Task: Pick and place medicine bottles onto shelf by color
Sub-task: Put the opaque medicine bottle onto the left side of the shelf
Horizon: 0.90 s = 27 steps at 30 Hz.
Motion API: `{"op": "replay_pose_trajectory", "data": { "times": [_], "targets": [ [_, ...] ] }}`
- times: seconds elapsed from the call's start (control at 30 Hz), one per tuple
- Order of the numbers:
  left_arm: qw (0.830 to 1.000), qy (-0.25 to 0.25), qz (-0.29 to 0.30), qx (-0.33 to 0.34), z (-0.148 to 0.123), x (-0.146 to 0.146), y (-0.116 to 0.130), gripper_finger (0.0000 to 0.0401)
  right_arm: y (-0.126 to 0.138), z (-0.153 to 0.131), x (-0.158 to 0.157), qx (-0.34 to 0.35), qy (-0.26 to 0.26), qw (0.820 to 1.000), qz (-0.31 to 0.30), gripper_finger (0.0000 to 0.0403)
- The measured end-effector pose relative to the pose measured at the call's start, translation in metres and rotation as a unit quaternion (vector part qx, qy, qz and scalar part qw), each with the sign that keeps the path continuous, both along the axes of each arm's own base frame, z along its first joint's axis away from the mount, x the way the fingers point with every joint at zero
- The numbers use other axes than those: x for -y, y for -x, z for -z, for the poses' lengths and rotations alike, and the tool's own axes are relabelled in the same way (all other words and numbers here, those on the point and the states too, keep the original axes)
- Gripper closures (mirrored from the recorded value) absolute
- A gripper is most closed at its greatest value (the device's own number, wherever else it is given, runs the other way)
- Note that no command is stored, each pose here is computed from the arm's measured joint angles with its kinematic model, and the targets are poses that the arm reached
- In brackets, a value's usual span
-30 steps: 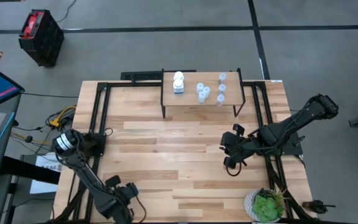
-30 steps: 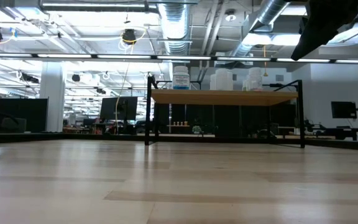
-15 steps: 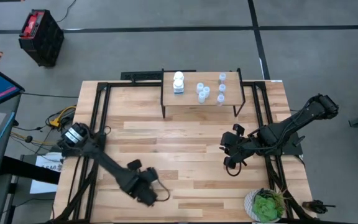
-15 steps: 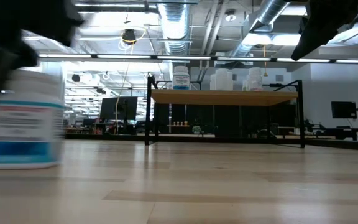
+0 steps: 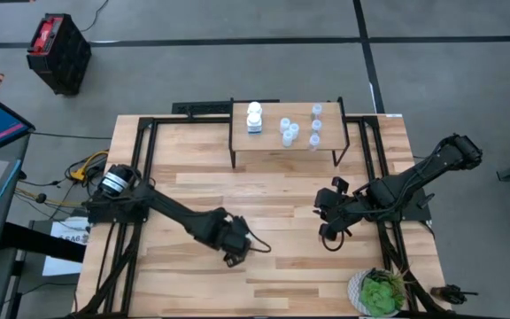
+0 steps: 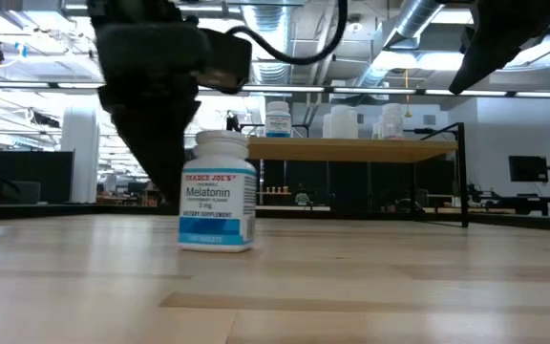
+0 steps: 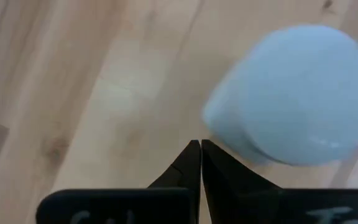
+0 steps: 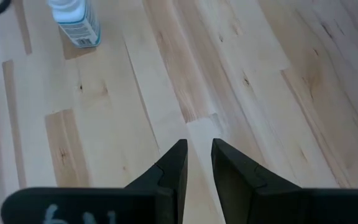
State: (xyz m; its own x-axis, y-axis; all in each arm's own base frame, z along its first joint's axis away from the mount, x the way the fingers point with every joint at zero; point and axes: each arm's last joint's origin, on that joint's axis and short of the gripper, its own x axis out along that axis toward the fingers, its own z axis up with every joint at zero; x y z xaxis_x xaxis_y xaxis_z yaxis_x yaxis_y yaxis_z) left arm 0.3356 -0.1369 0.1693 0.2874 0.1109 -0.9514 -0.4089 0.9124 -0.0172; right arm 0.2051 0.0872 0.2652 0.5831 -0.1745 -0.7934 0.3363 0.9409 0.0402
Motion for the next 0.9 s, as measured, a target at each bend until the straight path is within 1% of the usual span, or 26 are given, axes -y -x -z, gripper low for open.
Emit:
{"op": "replay_pose_trajectory", "data": {
  "times": [0.07,0.13,0.33,0.4,0.43,0.57,0.6,0.67,0.8,0.9],
  "targets": [
    [1.000,0.002,0.000,-0.011,0.000,-0.006,-0.001,0.0401,0.000,0.000,0.000,-0.001,-0.003,1.000,-0.002,0.0306],
    [0.999,0.002,0.013,-0.030,-0.002,-0.008,0.000,0.0401,0.000,0.000,0.000,-0.002,-0.003,1.000,-0.002,0.0306],
    [0.994,-0.023,0.074,-0.082,-0.015,-0.010,0.004,0.0401,0.000,0.000,0.000,-0.002,-0.003,1.000,-0.003,0.0306],
    [0.990,-0.019,0.099,-0.094,-0.022,-0.010,0.004,0.0401,0.000,0.000,0.000,-0.002,-0.002,1.000,-0.003,0.0306],
    [0.988,-0.002,0.113,-0.101,-0.023,-0.008,0.004,0.0401,0.000,0.000,0.000,-0.001,-0.001,1.000,-0.003,0.0306],
    [0.974,0.105,0.160,-0.120,-0.025,-0.001,0.004,0.0401,0.000,0.000,0.000,-0.001,0.000,1.000,-0.002,0.0306],
    [0.972,0.120,0.166,-0.117,-0.025,0.001,0.004,0.0401,0.000,0.000,0.000,-0.001,0.000,1.000,-0.002,0.0306],
    [0.971,0.130,0.174,-0.101,-0.026,0.006,0.002,0.0401,0.000,0.000,0.000,-0.001,0.000,1.000,-0.002,0.0306],
    [0.980,0.108,0.159,-0.040,-0.027,0.014,-0.007,0.0401,0.000,0.000,0.000,0.000,-0.001,1.000,-0.001,0.0306],
    [0.984,0.102,0.145,-0.021,-0.028,0.021,-0.007,0.0401,0.000,0.000,0.000,0.000,-0.001,1.000,-0.001,0.0306]
  ]
}}
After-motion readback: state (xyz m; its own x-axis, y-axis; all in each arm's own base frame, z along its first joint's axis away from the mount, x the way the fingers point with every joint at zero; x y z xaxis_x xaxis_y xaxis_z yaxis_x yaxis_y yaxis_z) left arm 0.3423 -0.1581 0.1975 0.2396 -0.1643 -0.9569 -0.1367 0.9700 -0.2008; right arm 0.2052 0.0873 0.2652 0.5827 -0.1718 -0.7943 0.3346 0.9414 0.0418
